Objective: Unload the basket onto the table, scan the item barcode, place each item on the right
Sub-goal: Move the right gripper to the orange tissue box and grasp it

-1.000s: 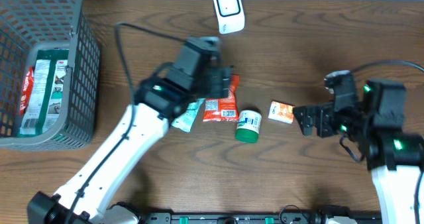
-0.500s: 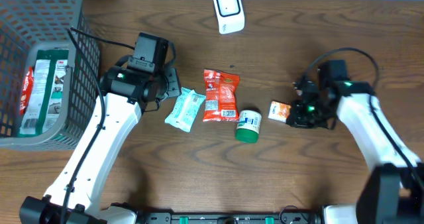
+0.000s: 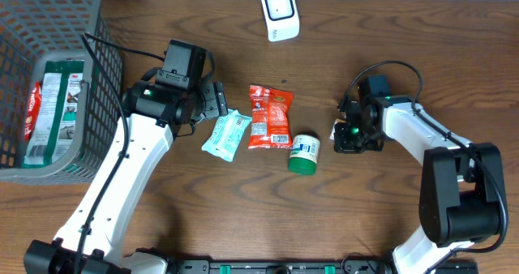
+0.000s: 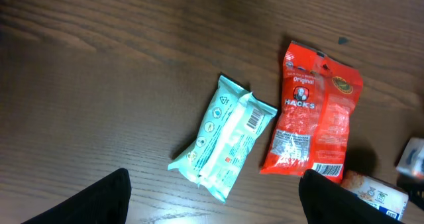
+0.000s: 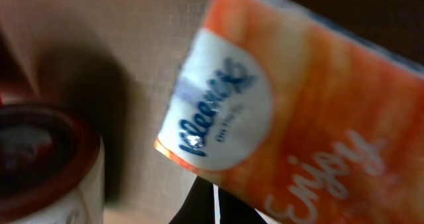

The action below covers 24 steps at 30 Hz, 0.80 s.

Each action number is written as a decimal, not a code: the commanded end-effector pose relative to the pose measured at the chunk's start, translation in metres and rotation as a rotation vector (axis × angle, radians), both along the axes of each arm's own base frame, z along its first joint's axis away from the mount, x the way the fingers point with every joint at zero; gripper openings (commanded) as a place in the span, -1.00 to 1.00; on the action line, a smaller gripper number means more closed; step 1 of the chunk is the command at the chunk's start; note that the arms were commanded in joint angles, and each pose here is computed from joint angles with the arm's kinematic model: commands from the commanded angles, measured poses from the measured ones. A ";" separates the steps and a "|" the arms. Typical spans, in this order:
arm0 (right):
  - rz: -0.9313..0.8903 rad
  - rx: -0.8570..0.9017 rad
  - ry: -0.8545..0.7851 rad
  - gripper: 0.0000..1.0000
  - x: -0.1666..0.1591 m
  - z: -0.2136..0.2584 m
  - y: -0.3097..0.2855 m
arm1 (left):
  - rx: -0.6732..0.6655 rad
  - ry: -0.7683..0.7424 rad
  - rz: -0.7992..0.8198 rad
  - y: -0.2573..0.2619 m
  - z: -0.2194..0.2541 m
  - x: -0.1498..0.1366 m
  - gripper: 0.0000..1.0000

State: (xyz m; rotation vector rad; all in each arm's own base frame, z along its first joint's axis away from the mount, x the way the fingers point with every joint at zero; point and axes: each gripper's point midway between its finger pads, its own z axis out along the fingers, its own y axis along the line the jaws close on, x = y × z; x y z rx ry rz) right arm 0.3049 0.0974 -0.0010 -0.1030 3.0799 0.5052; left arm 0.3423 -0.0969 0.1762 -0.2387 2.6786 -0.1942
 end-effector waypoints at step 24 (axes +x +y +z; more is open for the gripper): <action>-0.051 0.032 -0.314 -0.17 0.080 0.124 -0.019 | 0.019 0.010 0.008 0.004 -0.004 0.001 0.64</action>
